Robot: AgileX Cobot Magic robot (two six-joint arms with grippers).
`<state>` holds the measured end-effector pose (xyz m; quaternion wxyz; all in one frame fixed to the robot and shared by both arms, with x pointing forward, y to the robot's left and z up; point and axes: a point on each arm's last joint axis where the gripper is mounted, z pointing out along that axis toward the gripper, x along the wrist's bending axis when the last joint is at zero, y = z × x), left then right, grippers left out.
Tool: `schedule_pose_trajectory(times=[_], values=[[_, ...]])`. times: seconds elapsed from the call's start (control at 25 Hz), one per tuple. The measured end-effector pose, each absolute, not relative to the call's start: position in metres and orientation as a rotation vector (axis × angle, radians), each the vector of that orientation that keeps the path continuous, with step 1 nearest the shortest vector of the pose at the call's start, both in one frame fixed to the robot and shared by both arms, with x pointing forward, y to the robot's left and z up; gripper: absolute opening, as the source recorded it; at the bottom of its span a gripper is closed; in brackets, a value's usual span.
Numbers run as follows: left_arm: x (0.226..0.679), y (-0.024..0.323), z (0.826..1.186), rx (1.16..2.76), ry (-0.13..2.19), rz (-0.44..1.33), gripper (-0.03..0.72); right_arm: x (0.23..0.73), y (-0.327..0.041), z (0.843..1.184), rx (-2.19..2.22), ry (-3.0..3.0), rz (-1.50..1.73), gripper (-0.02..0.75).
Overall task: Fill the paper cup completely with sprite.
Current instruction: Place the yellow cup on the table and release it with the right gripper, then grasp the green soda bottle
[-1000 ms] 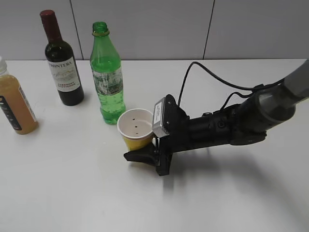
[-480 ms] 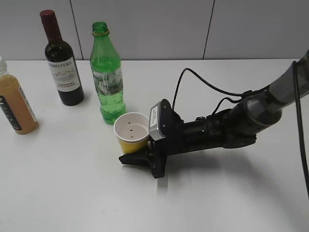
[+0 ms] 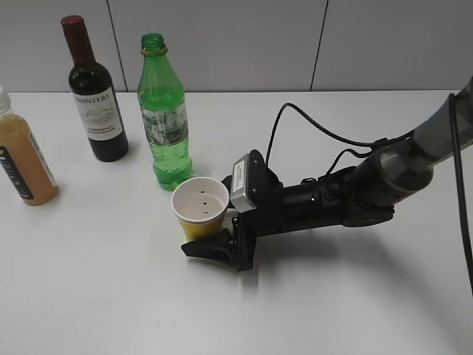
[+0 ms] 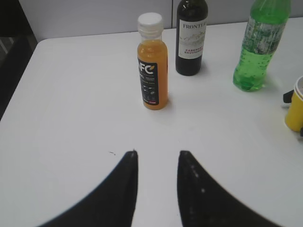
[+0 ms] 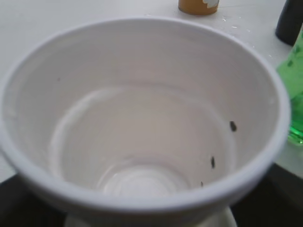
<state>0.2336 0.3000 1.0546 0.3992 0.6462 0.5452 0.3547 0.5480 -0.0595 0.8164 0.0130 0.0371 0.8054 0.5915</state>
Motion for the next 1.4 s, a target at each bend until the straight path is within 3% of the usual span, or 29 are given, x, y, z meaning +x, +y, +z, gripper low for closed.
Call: schedule_pose_trajectory(times=[0.2, 0.8, 1.4], values=[[0.234, 0.3, 1.055, 1.635, 1.38, 0.898, 0.23, 0.544, -0.078, 0.815, 0.179, 2.522, 1.82, 0.689], [0.234, 0.3, 1.055, 1.635, 1.38, 0.898, 0.23, 0.533, -0.168, 0.863, 0.461, 2.383, 1.689, 0.661], [0.234, 0.3, 1.055, 1.635, 1.38, 0.898, 0.23, 0.554, -0.271, 0.919, 1.374, 1.873, 1.069, 0.645]])
